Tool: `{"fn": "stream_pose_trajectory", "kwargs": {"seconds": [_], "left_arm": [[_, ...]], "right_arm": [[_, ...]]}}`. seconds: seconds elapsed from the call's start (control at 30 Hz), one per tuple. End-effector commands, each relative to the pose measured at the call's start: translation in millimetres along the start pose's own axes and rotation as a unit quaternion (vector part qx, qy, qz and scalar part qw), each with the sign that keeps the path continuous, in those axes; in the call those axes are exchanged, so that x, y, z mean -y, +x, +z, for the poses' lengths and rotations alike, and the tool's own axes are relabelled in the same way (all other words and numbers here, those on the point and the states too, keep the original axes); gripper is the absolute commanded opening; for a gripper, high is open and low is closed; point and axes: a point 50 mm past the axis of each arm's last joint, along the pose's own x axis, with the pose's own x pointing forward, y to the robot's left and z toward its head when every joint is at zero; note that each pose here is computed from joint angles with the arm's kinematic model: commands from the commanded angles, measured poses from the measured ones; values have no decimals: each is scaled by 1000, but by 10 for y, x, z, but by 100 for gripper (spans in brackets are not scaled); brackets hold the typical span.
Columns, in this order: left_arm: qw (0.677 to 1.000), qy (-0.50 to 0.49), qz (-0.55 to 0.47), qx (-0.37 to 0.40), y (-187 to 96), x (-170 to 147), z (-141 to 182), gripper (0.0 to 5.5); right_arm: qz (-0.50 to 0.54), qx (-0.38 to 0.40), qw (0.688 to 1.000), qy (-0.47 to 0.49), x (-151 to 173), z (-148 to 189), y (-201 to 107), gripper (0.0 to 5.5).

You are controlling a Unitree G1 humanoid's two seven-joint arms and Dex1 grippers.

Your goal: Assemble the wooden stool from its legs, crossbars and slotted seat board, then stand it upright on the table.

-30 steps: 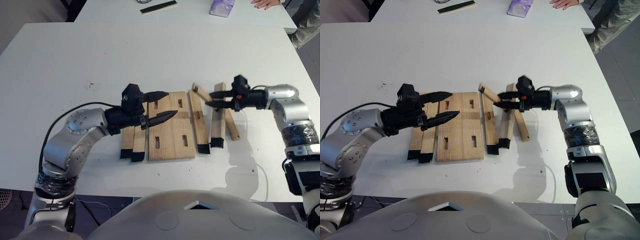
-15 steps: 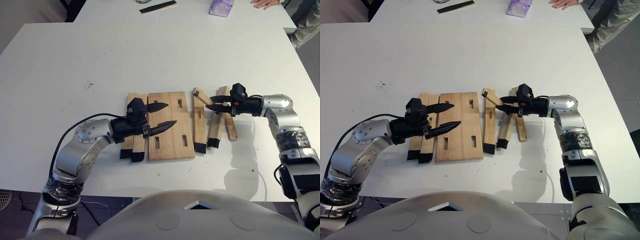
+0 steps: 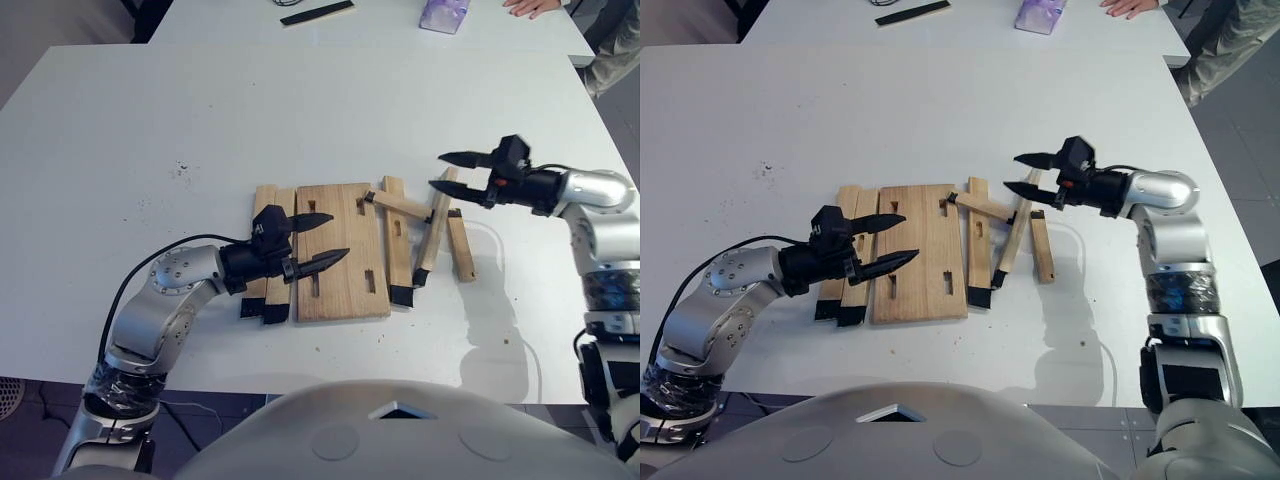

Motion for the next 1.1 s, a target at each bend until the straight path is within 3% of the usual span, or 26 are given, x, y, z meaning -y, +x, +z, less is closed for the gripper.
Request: {"fn": "stream_pose_trajectory", "kwargs": {"seconds": [0.03, 0.13, 0.23, 0.5, 0.9, 1.1], "left_arm": [[999, 4, 41, -9, -68, 69, -47, 319], [997, 1, 73, -10, -64, 101, -85, 319], [995, -3, 98, -8, -54, 109, -102, 319], [993, -1, 120, -6, -13, 98, -99, 319], [991, 13, 130, -9, 94, 70, -82, 319], [992, 18, 126, -17, 98, 101, -98, 319]], "right_arm": [[-33, -96, 992, 73, -385, 67, -242, 238], [-1, -157, 979, 130, -761, 107, -296, 238], [-13, -199, 964, 178, -901, 121, -308, 238], [-75, -225, 922, 306, -983, 96, -233, 238], [-103, -210, 897, 375, -1004, -39, 19, 238], [-141, -235, 888, 370, -982, -89, -40, 238]]}}
